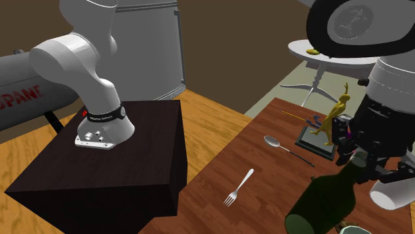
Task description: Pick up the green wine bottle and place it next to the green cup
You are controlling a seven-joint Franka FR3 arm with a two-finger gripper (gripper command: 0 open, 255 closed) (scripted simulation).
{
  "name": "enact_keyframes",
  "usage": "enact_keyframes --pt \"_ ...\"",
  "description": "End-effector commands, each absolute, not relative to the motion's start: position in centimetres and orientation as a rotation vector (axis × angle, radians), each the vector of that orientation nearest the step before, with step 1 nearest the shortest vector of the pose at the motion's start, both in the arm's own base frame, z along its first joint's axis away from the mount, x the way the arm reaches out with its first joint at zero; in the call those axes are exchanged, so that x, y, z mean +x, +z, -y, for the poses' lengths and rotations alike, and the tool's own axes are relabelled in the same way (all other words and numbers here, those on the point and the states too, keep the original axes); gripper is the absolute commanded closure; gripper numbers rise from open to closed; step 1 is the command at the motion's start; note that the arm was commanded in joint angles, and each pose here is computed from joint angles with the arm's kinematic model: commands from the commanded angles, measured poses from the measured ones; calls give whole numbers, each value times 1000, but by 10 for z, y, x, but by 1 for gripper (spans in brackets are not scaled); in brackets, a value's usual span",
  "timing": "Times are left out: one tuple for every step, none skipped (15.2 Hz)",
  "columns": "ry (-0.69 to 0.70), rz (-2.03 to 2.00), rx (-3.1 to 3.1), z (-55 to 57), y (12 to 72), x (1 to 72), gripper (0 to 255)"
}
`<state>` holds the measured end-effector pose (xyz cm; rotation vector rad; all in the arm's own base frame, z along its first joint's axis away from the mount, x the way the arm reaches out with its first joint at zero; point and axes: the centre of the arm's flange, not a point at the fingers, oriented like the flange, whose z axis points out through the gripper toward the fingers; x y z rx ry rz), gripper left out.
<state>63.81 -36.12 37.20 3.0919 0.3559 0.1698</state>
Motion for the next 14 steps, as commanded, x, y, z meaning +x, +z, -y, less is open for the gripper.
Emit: enact_keyframes --pt "171 -356 3091 361 362 638 255" --pt "171 -356 3091 361 356 638 255" --pt "171 -356 3091 361 351 638 255" --pt "171 -356 3091 361 346 638 255" --pt "171 -356 3091 361 340 638 255" --pt "171 -356 3091 361 335 638 255" --pt "171 -356 3091 361 330 638 255" --pt "171 -356 3091 361 325 638 255" --pt "171 -356 3091 361 319 638 255" --pt "171 -356 3091 361 314 638 255" --pt "171 -356 3091 361 309 638 255" --pt "171 -356 3091 361 304 638 255" --pt "171 -356 3091 361 298 638 255" --pt "171 -356 3091 361 293 638 255"
